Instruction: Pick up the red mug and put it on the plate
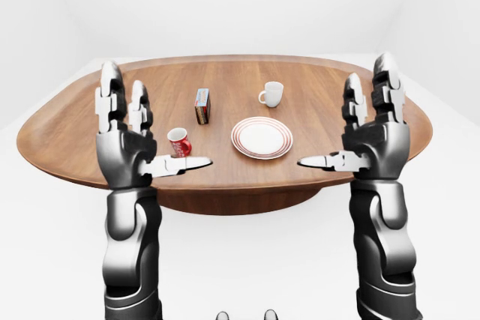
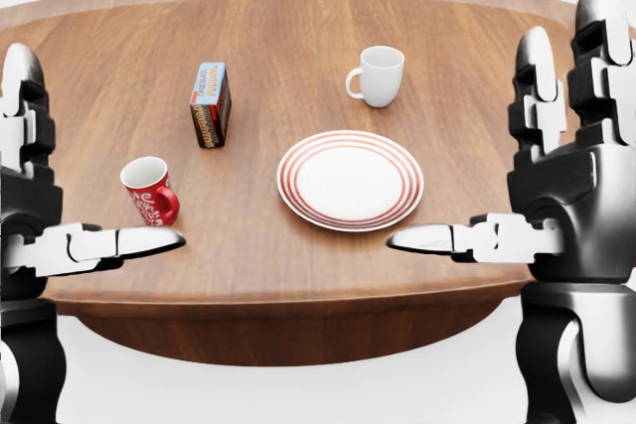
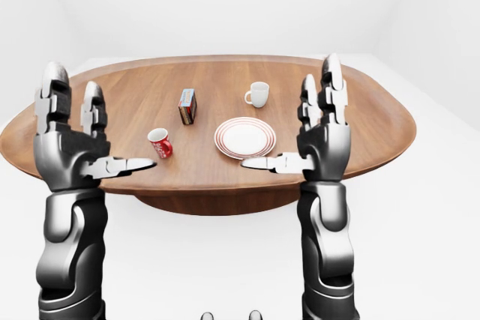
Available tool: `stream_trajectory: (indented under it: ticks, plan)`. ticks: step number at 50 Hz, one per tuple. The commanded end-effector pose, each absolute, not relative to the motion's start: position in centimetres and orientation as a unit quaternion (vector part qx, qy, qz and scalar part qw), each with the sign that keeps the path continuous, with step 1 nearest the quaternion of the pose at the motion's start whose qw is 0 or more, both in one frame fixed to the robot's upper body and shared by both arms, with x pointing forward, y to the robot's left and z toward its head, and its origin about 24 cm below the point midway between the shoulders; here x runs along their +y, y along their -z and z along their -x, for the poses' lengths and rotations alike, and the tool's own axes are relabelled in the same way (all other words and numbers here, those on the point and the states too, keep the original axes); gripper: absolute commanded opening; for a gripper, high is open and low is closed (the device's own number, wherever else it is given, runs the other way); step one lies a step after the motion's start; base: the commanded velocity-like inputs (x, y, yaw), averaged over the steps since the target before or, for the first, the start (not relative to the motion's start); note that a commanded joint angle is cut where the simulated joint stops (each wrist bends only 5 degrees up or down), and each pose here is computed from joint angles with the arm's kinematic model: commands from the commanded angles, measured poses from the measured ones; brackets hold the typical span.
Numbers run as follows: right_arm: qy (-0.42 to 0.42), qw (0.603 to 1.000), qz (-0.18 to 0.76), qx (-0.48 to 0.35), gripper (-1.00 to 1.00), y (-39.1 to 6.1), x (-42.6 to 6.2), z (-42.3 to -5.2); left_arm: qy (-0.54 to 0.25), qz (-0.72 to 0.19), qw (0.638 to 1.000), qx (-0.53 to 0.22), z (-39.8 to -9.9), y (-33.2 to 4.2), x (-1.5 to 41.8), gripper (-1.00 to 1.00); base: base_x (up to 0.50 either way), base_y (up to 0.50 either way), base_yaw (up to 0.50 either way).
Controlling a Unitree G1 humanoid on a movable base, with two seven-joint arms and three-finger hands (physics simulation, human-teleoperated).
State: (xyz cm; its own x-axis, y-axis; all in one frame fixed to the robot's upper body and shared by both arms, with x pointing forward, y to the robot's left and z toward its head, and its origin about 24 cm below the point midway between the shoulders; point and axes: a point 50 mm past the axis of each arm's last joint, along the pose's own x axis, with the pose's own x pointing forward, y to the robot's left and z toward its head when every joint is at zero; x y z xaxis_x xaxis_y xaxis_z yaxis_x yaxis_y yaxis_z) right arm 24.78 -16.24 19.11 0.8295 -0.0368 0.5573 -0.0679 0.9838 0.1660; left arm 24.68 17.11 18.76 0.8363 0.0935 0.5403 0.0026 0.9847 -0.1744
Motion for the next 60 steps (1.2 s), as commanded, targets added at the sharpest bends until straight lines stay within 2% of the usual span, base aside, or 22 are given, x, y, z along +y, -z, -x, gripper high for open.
stream_trajectory:
  ticks: [1,19,60]
  plan:
    - [-0.013,0.919,-0.117,-0.376,1.0,-22.85,-16.52,-23.16,-0.025,0.124,0.915,-0.383,-22.87,-23.16,17.56,1.0,0.0,0.0,0.0]
    - [-0.005,0.92,-0.095,-0.38,1.0,-22.91,-17.03,-22.84,-0.03,0.13,0.912,-0.388,-22.98,-23.53,17.89,1.0,0.0,0.03,0.0]
    - [-0.006,0.921,-0.086,-0.379,1.0,-22.79,-16.92,-22.78,-0.035,0.126,0.915,-0.382,-23.13,-23.31,18.32,1.0,0.0,0.5,0.0]
